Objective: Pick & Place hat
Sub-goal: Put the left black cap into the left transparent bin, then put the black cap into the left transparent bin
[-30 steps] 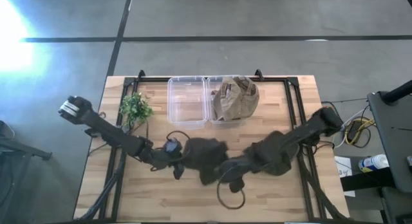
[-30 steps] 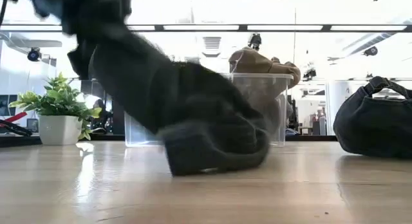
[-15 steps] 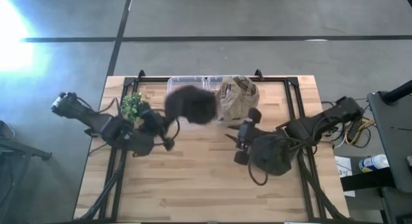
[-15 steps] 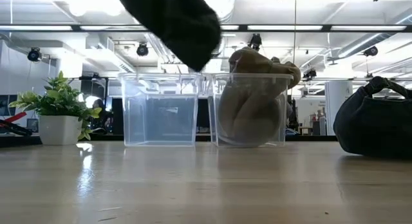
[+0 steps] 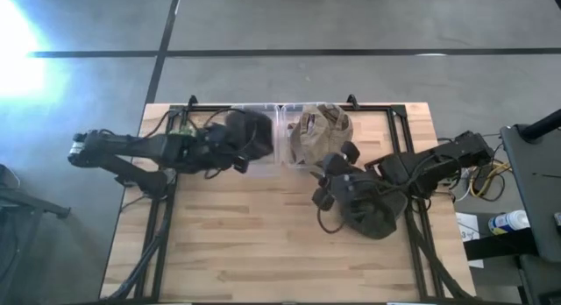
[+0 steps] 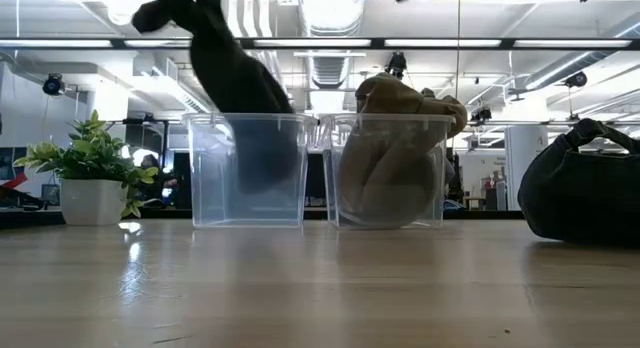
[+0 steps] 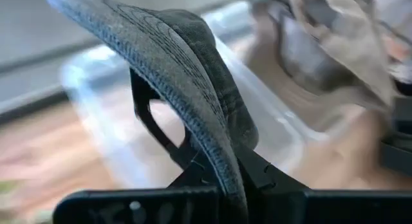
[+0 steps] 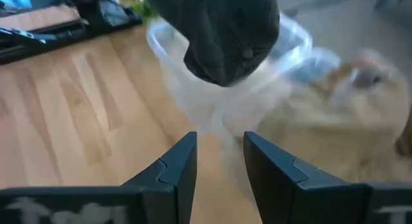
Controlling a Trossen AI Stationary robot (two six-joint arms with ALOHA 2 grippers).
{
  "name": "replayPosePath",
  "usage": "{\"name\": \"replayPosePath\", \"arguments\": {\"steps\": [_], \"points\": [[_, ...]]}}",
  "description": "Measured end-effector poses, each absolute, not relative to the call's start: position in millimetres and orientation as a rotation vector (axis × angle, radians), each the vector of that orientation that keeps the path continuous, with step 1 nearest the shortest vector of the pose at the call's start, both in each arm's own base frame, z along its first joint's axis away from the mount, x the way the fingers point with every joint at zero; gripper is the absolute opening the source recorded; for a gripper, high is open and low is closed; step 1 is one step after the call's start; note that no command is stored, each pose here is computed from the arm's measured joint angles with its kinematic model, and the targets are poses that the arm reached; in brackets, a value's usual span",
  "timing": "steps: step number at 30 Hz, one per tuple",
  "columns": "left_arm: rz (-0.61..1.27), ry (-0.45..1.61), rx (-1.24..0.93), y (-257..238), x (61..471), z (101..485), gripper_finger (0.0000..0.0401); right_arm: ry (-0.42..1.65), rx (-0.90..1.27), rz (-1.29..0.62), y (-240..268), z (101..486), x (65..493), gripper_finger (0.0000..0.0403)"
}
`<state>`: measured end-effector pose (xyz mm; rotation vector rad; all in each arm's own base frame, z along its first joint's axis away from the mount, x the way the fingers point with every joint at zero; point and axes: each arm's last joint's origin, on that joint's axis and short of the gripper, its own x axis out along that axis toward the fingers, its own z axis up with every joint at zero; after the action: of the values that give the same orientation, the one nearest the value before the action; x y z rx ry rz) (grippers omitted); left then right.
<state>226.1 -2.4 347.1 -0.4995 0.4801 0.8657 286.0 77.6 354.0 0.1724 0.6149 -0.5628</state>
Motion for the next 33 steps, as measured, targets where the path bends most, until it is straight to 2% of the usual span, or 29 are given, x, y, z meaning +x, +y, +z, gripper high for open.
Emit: {"name": "replayPosePath", "arguments": {"steps": [3, 9, 13, 16, 19, 23, 29, 33], "points": [[0.805, 0.471, -0.557, 7.8, 238.2, 332.6, 0.0008, 0.685, 0.274, -0.570, 72.7, 349.2, 282.0, 0.0123], [0.875, 0.535, -0.639, 33.3, 233.4, 293.8, 0.0008, 0.872, 0.419, -0.628, 70.4, 340.7, 261.7, 0.0123], [0.853, 0.570, -0.701, 39.2, 228.2, 273.4, 0.0009, 1.047, 0.438, -0.637, 72.1, 333.2, 247.1, 0.0123], [0.842, 0.583, -0.706, 38.4, 227.2, 268.0, 0.0013, 1.204, 0.436, -0.573, 75.1, 319.8, 241.4, 0.0123], [0.828, 0.580, -0.696, 35.4, 227.9, 270.5, 0.0034, 1.351, 0.459, -0.496, 77.9, 297.4, 238.0, 0.0123], [0.825, 0.571, -0.647, 32.9, 226.7, 283.4, 0.0085, 1.501, 0.474, -0.424, 82.7, 262.7, 230.2, 0.0128], [0.847, 0.572, -0.571, 30.5, 220.4, 320.2, 0.0153, 1.526, 0.457, -0.319, 96.3, 242.8, 219.1, 0.0166], [0.754, 0.549, -0.489, 21.4, 220.6, 349.3, 0.0173, 1.558, 0.392, -0.216, 106.8, 241.7, 205.1, 0.0193]]}}
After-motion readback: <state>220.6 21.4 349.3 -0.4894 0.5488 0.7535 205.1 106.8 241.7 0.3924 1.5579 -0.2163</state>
